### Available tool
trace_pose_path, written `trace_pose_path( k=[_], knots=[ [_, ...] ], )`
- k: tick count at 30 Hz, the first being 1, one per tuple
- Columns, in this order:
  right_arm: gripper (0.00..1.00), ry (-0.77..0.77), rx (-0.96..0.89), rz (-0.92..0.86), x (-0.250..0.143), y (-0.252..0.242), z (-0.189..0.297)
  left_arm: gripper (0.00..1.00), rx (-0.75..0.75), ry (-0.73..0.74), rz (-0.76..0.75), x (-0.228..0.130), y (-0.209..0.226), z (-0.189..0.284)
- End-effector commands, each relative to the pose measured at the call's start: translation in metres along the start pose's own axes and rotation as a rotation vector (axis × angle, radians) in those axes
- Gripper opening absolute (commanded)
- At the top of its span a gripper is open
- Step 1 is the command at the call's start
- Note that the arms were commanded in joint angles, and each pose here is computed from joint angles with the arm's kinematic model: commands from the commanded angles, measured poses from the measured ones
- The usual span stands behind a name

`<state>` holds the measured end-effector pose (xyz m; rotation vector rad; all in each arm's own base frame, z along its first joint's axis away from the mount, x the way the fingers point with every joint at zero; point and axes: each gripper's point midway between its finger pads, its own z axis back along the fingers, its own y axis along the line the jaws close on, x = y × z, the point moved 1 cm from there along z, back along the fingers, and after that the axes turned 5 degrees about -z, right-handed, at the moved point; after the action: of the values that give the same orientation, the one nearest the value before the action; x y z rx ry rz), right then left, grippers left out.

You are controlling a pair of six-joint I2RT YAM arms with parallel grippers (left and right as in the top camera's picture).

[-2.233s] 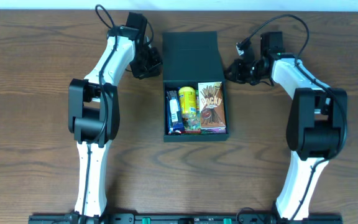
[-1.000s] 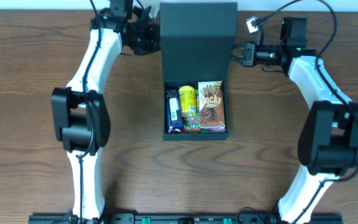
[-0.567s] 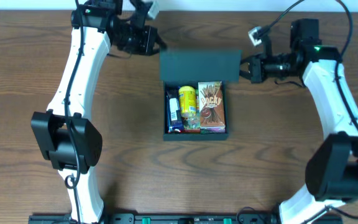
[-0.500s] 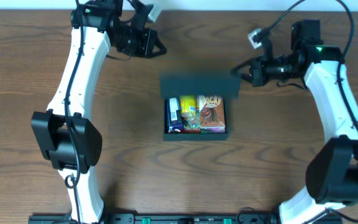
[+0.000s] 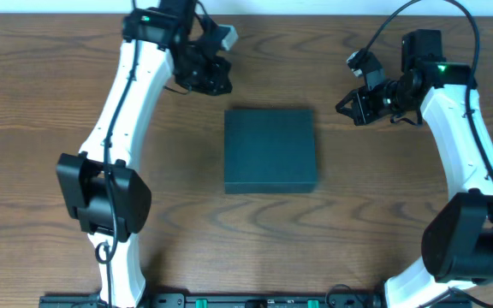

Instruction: Pack container

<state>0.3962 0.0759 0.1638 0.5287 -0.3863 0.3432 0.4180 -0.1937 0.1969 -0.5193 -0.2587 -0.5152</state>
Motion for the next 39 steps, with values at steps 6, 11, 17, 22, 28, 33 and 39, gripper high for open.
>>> trace_pose_path(
  k=[6,11,17,22,28,33,39],
  knots=[
    [0.02,-0.051,-0.009,0.027,0.005,0.02,0.028,0.06,0.099,0.054,0.05,-0.021,-0.009,0.03],
    [0.02,-0.163,-0.026,0.124,0.001,0.056,0.075,0.06,0.138,-0.032,-0.046,-0.034,-0.033,0.078],
    [0.02,-0.245,0.021,0.083,-0.061,0.09,0.081,0.06,0.097,-0.096,-0.06,-0.107,-0.047,0.078],
    [0.01,-0.305,0.02,0.041,-0.129,0.108,0.077,0.06,0.085,-0.156,-0.066,-0.176,-0.059,0.075],
    [0.99,-0.415,0.023,-0.045,-0.155,0.125,0.093,0.95,0.095,-0.231,-0.008,-0.198,-0.067,0.082],
    [0.99,-0.421,0.023,-0.063,-0.156,0.126,0.094,0.95,0.095,-0.212,0.02,-0.201,-0.066,0.08],
    [0.99,-0.421,0.023,-0.063,-0.156,0.126,0.094,0.95,0.096,-0.211,0.02,-0.201,-0.066,0.079]
  ],
)
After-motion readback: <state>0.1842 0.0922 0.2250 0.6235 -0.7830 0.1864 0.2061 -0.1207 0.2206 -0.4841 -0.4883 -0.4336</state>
